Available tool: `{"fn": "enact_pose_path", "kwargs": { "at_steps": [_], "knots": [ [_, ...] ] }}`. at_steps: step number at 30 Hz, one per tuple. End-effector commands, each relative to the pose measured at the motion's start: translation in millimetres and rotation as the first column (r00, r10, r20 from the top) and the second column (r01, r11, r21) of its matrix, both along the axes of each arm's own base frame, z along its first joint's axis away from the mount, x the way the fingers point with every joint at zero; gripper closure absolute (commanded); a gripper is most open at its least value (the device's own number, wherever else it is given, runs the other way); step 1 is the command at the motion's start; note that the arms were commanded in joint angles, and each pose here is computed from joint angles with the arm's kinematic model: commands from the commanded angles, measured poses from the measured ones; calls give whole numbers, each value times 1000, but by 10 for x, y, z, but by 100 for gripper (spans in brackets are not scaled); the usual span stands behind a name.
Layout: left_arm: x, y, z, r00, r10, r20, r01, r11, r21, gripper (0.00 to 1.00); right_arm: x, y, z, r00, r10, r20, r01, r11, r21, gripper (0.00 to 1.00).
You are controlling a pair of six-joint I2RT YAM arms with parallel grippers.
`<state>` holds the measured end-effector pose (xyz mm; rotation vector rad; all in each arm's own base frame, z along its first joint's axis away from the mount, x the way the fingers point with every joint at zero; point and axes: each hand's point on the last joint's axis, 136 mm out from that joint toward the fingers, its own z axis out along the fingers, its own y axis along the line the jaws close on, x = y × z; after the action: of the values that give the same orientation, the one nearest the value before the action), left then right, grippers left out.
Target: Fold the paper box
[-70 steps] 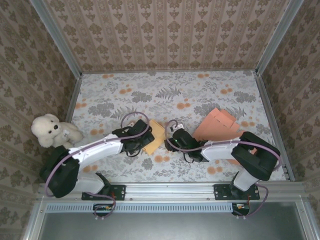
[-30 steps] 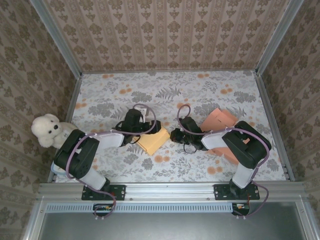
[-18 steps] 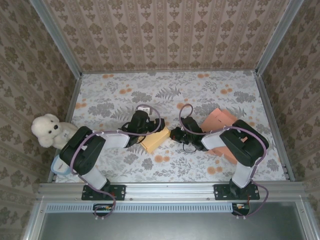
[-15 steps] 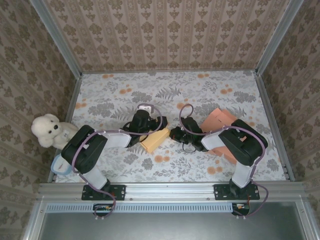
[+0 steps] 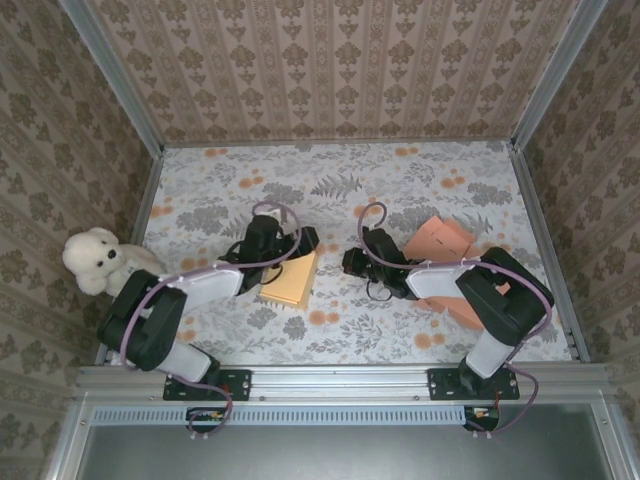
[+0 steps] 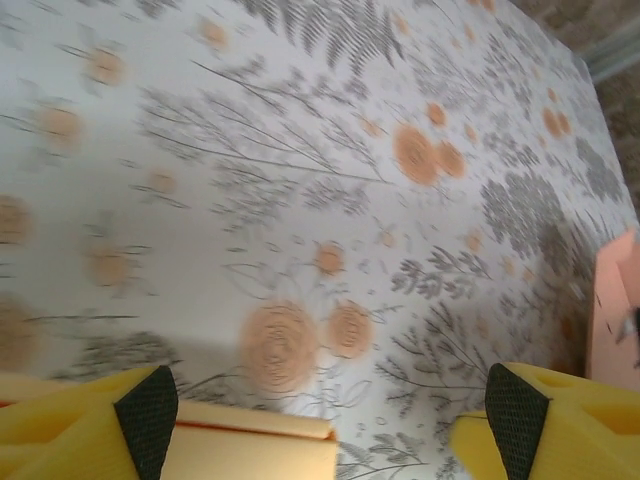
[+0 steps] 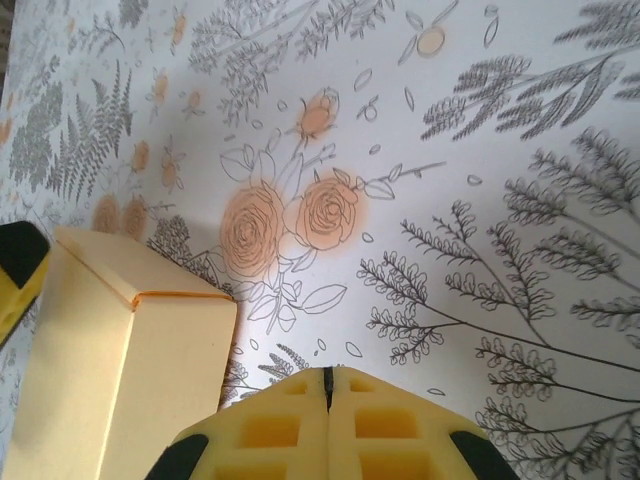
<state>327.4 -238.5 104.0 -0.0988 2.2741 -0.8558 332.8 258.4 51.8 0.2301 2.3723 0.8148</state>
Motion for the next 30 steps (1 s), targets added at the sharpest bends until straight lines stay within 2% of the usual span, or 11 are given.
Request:
{"fn": "enact_pose_path", "kwargs": {
  "at_steps": [1, 7, 12, 21, 30],
  "knots": [
    [-123, 260, 87, 998, 59, -5, -58, 997, 57, 15, -131, -150, -24, 1000, 17, -12, -18, 997, -78, 100],
    [-444, 803, 148, 983, 182, 37, -185, 974, 129, 14, -473, 31, -47, 989, 138, -51, -142, 987, -79, 100],
    [-724, 1087, -148, 976, 217, -1, -215, 966, 146, 13, -762, 324, -129, 974, 212, -81, -213, 977, -5, 100],
    [-846, 1002, -274, 987, 158, -21, -157, 985, 73, 13, -1048, 744, -293, 955, 272, -116, -264, 961, 81, 100],
    [-924, 869, -397, 991, 125, -43, -121, 989, 89, 14, -1135, 923, -362, 943, 304, -137, -299, 953, 59, 100]
  ]
}}
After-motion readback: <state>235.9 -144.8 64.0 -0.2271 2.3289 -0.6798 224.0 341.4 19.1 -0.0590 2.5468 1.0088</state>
